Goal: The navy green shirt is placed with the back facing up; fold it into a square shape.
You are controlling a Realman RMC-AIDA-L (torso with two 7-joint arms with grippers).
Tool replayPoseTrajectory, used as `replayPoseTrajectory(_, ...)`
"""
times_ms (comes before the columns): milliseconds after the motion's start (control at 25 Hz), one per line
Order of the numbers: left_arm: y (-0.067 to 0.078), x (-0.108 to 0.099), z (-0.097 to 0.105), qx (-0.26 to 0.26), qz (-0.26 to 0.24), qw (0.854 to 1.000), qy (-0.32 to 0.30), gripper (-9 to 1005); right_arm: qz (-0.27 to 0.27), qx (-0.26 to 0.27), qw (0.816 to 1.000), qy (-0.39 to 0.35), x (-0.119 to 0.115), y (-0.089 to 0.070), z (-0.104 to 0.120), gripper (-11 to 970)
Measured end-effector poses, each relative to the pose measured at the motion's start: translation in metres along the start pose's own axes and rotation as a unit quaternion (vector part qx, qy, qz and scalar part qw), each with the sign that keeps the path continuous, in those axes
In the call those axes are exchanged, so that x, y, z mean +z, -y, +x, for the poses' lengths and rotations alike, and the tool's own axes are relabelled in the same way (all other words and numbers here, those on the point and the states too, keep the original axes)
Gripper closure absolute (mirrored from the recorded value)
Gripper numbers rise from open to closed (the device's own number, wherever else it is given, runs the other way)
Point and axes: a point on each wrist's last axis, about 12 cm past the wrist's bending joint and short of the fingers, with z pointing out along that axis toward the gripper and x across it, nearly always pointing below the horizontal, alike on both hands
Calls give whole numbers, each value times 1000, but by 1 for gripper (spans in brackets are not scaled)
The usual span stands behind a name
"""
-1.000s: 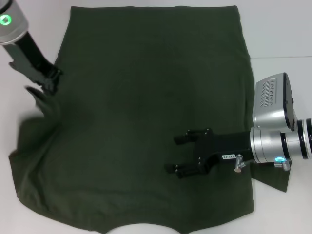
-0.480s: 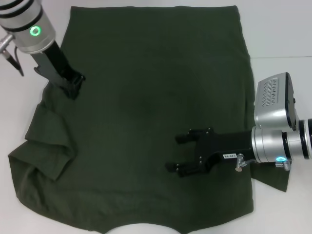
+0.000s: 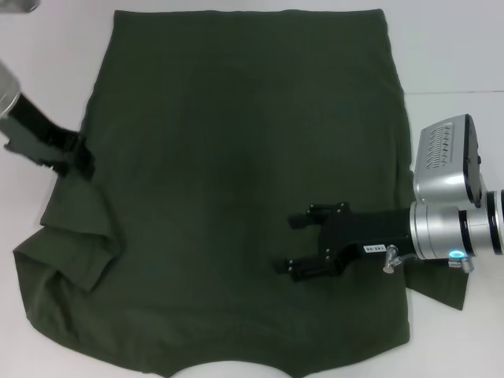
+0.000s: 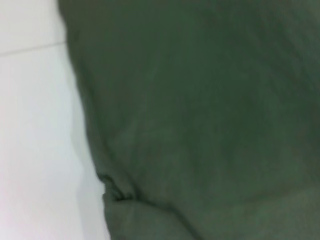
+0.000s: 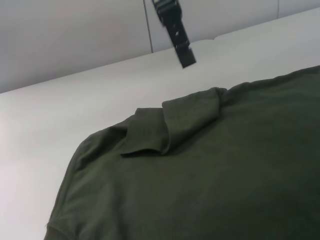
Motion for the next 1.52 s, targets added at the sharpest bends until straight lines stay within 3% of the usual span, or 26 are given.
replayPoseTrajectory(80, -13, 12, 12, -36, 9, 999, 19, 554, 0, 0, 1000, 0, 0, 0, 0, 50)
replayPoseTrajectory(560, -26, 39, 29, -85, 13, 995, 48, 351, 0, -7, 1000, -3, 0, 2, -3, 51)
replayPoseTrajectory(760, -33, 42, 33, -95, 3, 994, 57, 147, 5, -7, 1000, -5, -1, 3, -2, 52)
replayPoseTrajectory(1160, -47, 50, 48, -113, -11, 992, 63, 152, 5, -7, 1000, -5, 1, 3, -3, 52)
replayPoseTrajectory(1520, -45, 56, 51, -112, -9, 992, 64, 153, 7, -7, 1000, -6, 2, 3, -3, 53)
